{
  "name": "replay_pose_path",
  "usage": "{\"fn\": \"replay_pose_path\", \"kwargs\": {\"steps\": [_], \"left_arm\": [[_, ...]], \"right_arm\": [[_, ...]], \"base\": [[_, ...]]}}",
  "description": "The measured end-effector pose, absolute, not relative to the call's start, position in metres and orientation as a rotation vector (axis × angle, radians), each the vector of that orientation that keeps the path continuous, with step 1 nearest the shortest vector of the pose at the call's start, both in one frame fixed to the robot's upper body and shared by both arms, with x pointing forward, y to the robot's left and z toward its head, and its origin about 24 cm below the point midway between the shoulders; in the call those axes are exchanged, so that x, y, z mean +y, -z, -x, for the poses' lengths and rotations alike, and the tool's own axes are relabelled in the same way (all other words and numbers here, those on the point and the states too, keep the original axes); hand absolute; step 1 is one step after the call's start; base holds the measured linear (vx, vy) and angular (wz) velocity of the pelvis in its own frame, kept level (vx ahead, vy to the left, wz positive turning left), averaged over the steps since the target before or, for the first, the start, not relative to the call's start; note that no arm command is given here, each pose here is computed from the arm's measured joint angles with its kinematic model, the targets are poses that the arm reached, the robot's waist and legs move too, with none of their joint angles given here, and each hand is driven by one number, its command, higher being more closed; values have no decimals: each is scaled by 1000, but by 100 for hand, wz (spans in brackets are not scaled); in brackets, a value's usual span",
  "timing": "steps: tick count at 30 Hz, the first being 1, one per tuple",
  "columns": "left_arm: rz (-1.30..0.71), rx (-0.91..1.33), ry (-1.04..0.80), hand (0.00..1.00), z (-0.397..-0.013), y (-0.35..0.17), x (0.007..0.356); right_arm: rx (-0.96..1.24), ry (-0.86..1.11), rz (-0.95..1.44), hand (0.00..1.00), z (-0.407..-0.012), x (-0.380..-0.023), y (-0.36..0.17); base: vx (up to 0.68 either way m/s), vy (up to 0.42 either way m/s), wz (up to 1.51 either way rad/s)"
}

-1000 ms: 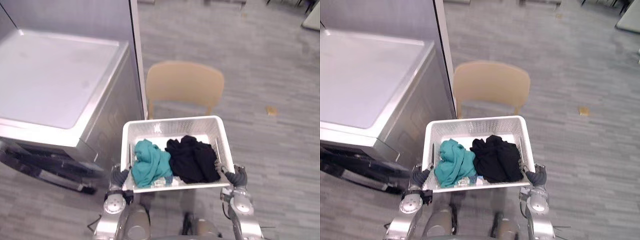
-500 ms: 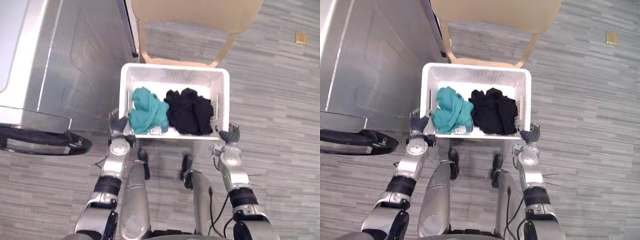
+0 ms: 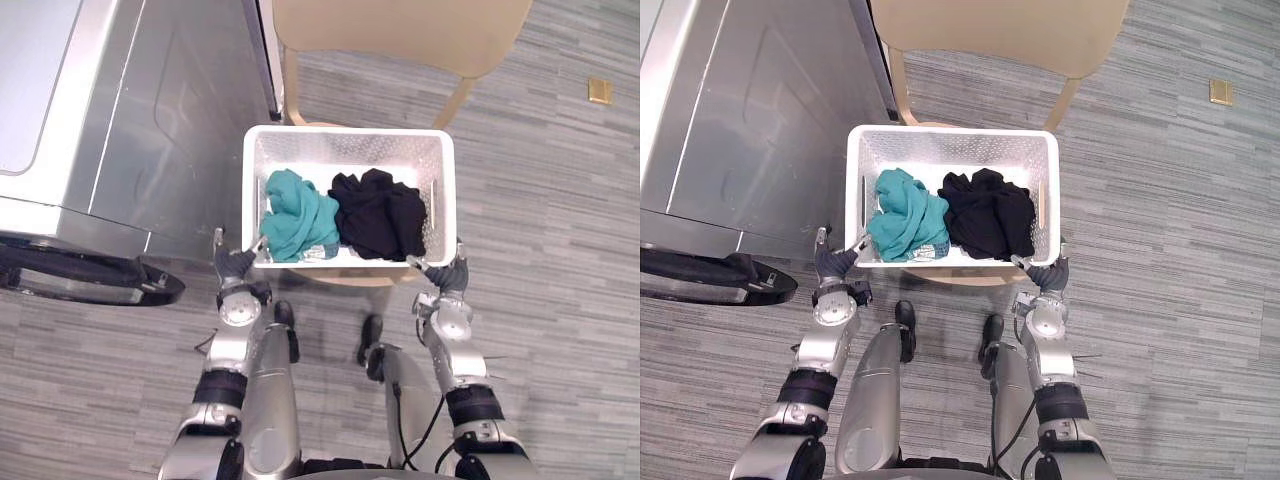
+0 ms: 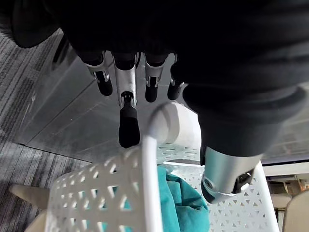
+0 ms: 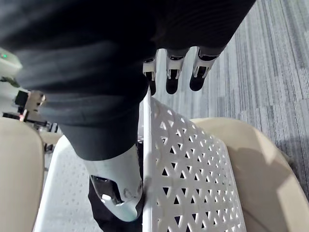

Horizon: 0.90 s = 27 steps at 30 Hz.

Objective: Pick up the laundry basket with both hands and put the clothes into the washing machine.

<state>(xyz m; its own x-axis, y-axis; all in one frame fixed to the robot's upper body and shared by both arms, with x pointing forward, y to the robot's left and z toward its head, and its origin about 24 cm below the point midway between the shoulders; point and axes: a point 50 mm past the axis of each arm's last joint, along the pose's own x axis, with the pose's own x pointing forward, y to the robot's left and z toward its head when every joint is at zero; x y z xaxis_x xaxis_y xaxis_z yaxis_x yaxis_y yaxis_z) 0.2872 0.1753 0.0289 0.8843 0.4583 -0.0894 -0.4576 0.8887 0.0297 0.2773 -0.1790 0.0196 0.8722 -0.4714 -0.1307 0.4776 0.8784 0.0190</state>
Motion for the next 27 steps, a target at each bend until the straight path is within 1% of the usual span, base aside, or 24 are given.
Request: {"fn": "replay_pose_path", "kwargs": {"steps": [4,9,12,15,20,23,27], "left_arm": [[82,82,-490,0,-266,-25,180],[133,69,-479,0,-243,-20,189],[143,120,-472,0,-227,-6,195],[124,231,-452,0,-205,19,201],[106,586,-424,0,-156,88,207],[68,748,-420,0,-132,114,208],[31,837,-405,0,-118,128,205]], "right_arm": [[116,533,-55,0,-258,-189,-17],[117,563,-35,0,-235,-202,-12],[157,551,-6,0,-219,-210,-1],[246,516,28,0,-200,-216,17],[514,414,88,0,-169,-212,71],[654,385,84,0,-151,-208,97],[760,382,70,0,-137,-206,115]], "base": [[33,-23,7],[57,-22,11],[75,-18,12],[101,-29,17],[119,-17,17],[78,-16,44],[4,-4,77]]}}
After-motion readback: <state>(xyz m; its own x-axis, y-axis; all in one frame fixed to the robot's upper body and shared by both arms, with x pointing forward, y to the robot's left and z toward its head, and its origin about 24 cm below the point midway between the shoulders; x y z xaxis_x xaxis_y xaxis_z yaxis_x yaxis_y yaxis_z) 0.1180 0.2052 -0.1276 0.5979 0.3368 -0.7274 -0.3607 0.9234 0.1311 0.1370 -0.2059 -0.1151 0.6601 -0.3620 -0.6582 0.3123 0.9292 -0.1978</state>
